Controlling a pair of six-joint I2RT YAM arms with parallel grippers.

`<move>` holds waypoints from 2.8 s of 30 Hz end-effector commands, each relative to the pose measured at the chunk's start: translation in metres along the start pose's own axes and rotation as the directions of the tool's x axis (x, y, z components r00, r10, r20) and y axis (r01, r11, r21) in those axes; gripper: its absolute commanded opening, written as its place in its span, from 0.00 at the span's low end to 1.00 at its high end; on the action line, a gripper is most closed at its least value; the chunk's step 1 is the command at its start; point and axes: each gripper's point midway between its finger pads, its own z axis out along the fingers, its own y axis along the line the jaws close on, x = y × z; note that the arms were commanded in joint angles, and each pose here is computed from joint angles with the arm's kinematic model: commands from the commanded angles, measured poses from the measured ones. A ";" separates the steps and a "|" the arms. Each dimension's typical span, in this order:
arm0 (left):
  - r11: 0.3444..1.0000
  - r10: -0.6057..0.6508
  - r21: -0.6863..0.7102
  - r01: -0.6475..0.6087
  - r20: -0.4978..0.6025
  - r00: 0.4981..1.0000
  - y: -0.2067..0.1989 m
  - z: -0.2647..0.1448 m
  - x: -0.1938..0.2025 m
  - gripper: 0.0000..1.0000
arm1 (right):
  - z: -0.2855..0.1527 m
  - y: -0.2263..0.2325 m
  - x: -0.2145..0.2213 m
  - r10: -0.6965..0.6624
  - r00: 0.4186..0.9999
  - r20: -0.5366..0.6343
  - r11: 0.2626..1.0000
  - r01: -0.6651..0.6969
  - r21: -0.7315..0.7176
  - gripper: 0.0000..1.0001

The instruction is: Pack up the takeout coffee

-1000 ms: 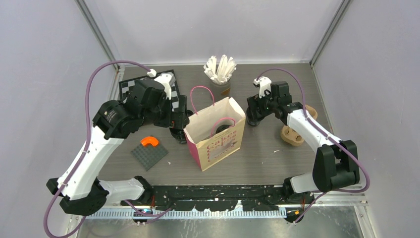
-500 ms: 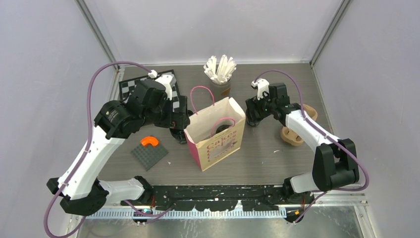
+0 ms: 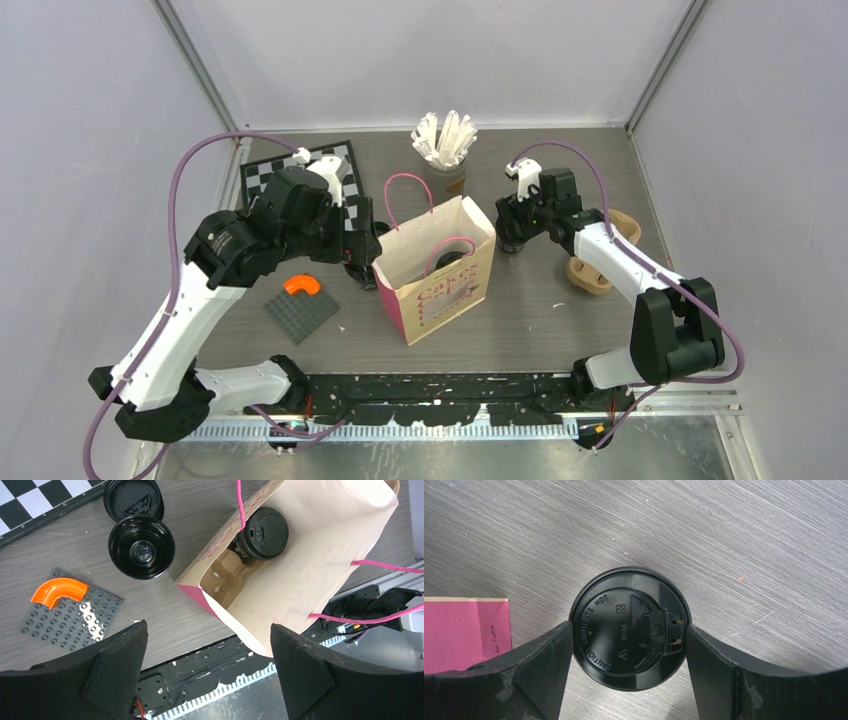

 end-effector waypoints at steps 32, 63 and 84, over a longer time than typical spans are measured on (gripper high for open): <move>0.990 -0.053 0.125 0.072 -0.146 0.988 -0.038 0.044 0.012 0.31 | -0.286 0.032 -0.150 0.256 0.894 0.367 0.965 -0.259 -0.040 0.73; 0.838 0.303 0.460 -0.293 0.055 0.951 -0.083 0.055 -0.007 0.26 | -0.258 0.097 -0.161 0.071 0.874 0.481 0.947 0.093 -0.309 0.73; 0.972 -0.072 0.215 0.096 -0.119 0.990 -0.048 0.017 0.007 0.58 | -0.243 0.141 -0.093 -0.145 0.955 0.259 0.908 0.232 -0.348 0.72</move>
